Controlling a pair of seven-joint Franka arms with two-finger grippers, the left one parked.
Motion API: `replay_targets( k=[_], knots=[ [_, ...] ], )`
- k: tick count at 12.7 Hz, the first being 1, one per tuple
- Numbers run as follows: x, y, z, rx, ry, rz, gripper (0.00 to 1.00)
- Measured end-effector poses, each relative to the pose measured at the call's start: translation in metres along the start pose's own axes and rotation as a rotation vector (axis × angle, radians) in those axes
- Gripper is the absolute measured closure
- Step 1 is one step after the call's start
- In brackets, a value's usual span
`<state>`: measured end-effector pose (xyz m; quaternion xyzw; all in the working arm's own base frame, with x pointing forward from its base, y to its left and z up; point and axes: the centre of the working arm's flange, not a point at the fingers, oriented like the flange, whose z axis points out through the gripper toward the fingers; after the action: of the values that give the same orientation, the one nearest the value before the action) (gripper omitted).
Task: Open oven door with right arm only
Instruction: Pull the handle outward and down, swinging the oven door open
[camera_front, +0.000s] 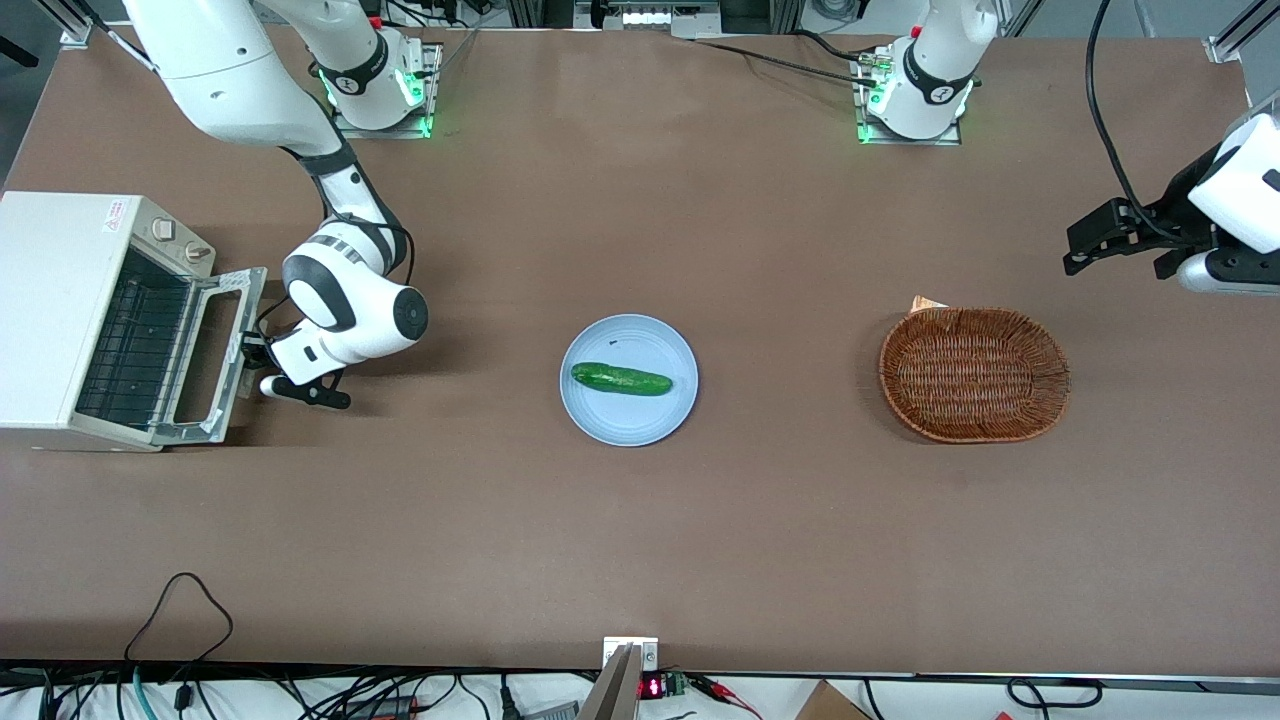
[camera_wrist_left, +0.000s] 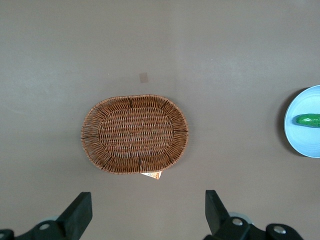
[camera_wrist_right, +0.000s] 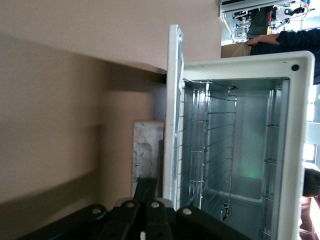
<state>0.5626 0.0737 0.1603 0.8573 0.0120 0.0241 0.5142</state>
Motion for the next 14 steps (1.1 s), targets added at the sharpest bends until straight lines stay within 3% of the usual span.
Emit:
replay_targets(
  k=[14],
  knots=[
    [-0.007, -0.045, 0.011, 0.018, -0.001, -0.059, 0.99]
  ],
)
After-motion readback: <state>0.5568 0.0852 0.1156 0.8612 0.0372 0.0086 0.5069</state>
